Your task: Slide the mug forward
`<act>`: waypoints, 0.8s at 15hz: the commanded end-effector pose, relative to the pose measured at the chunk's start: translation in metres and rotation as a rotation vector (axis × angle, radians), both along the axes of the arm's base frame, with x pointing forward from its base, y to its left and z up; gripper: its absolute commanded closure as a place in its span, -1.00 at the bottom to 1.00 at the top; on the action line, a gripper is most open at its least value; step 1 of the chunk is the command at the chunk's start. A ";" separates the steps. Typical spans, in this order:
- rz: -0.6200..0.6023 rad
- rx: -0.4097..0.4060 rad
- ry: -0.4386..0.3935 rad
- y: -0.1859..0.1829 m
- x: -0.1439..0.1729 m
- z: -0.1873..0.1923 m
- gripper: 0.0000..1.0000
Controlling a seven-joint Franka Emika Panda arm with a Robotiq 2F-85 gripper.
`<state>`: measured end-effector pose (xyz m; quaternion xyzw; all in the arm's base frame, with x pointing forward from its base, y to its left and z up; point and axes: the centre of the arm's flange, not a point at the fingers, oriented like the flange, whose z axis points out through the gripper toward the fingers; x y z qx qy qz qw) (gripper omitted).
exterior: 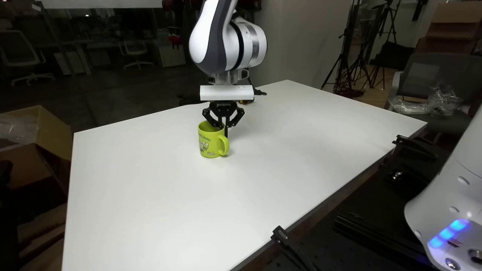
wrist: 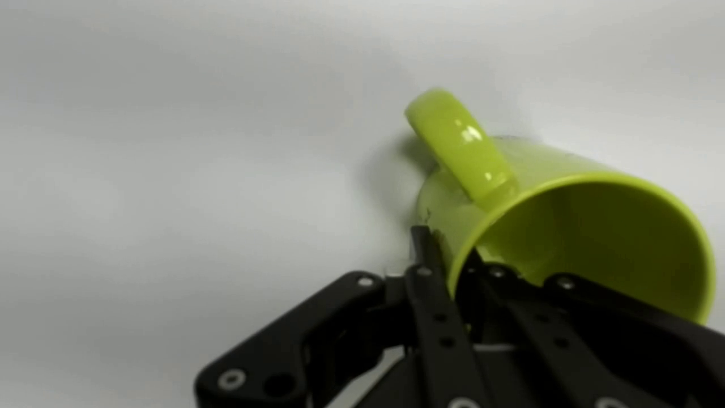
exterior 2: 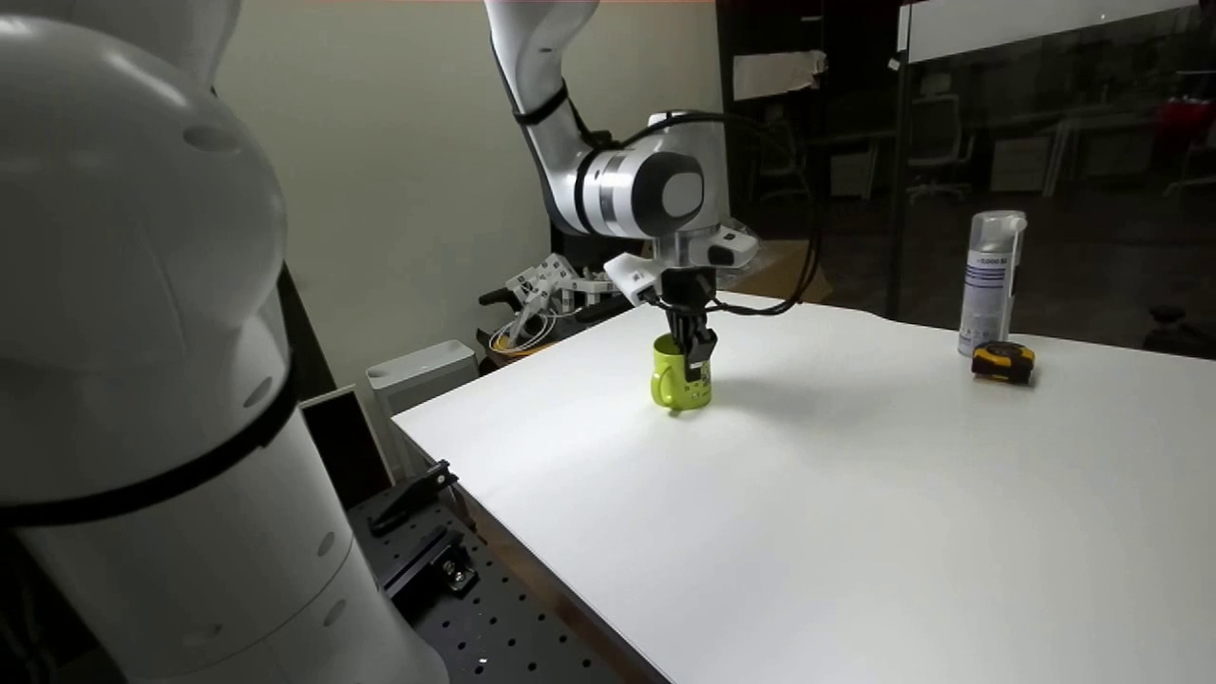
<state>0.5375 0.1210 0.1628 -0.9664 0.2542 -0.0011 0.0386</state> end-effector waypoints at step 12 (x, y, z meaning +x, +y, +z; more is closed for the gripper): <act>-0.222 0.008 -0.088 -0.020 -0.182 0.025 -0.52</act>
